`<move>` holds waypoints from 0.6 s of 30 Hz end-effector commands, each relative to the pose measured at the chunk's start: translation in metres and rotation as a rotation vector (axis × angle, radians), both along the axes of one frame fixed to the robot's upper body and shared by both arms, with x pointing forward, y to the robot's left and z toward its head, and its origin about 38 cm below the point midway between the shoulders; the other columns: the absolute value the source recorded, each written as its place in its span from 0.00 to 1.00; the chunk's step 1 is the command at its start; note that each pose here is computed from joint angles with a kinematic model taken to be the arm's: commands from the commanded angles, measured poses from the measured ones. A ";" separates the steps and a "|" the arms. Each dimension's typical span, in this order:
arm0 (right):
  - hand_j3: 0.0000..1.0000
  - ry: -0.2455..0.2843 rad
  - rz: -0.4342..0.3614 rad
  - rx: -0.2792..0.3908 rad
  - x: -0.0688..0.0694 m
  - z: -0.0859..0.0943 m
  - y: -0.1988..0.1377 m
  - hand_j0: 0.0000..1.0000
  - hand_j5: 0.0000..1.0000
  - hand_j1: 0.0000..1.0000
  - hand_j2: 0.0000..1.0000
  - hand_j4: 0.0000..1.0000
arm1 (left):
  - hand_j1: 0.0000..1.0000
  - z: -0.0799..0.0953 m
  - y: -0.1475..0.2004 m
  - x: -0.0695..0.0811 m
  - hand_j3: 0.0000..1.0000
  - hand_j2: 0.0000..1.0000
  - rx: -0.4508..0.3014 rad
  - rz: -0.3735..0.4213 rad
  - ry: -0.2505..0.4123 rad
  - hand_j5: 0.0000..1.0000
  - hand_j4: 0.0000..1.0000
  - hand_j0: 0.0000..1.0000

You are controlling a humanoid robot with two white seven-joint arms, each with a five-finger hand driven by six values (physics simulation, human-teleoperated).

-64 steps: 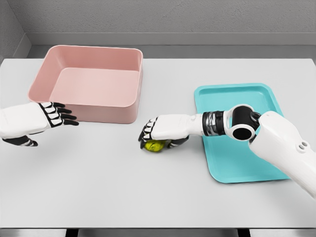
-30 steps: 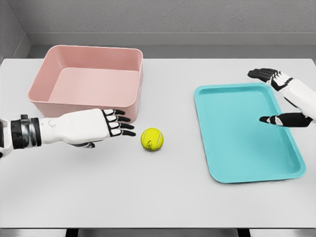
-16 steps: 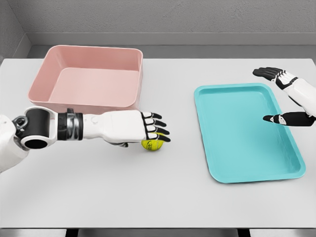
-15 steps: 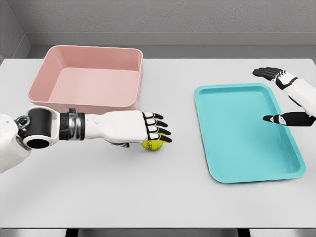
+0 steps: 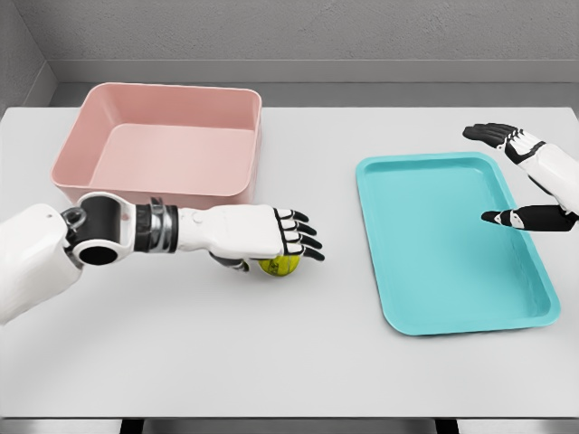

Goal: Put the tennis from the blue tray into the pink basket with both arms

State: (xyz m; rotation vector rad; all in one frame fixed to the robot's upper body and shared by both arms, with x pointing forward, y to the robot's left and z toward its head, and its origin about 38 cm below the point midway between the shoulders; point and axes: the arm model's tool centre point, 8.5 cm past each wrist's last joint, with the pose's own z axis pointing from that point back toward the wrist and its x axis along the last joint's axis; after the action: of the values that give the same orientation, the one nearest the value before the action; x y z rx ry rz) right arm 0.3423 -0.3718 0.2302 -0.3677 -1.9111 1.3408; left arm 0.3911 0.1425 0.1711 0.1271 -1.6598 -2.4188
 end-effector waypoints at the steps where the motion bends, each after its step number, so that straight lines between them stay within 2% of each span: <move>1: 1.00 0.001 0.000 0.008 0.000 0.001 0.000 1.00 1.00 1.00 1.00 1.00 | 1.00 -0.003 0.001 0.003 1.00 1.00 -0.002 0.014 0.013 1.00 1.00 1.00; 6: 1.00 0.001 0.000 0.008 0.000 0.001 0.000 1.00 1.00 1.00 1.00 1.00 | 1.00 -0.009 -0.005 0.013 1.00 1.00 0.010 0.025 0.026 1.00 1.00 1.00; 18: 1.00 0.000 -0.001 0.007 0.000 0.001 -0.001 1.00 1.00 1.00 1.00 1.00 | 1.00 -0.013 -0.010 0.012 1.00 1.00 0.013 0.015 0.033 1.00 1.00 1.00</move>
State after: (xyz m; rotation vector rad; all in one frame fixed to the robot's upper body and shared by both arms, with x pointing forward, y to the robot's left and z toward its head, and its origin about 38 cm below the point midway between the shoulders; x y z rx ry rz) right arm 0.3423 -0.3723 0.2306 -0.3695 -1.9107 1.3410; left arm 0.4027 0.1336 0.1581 0.1059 -1.6208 -2.4122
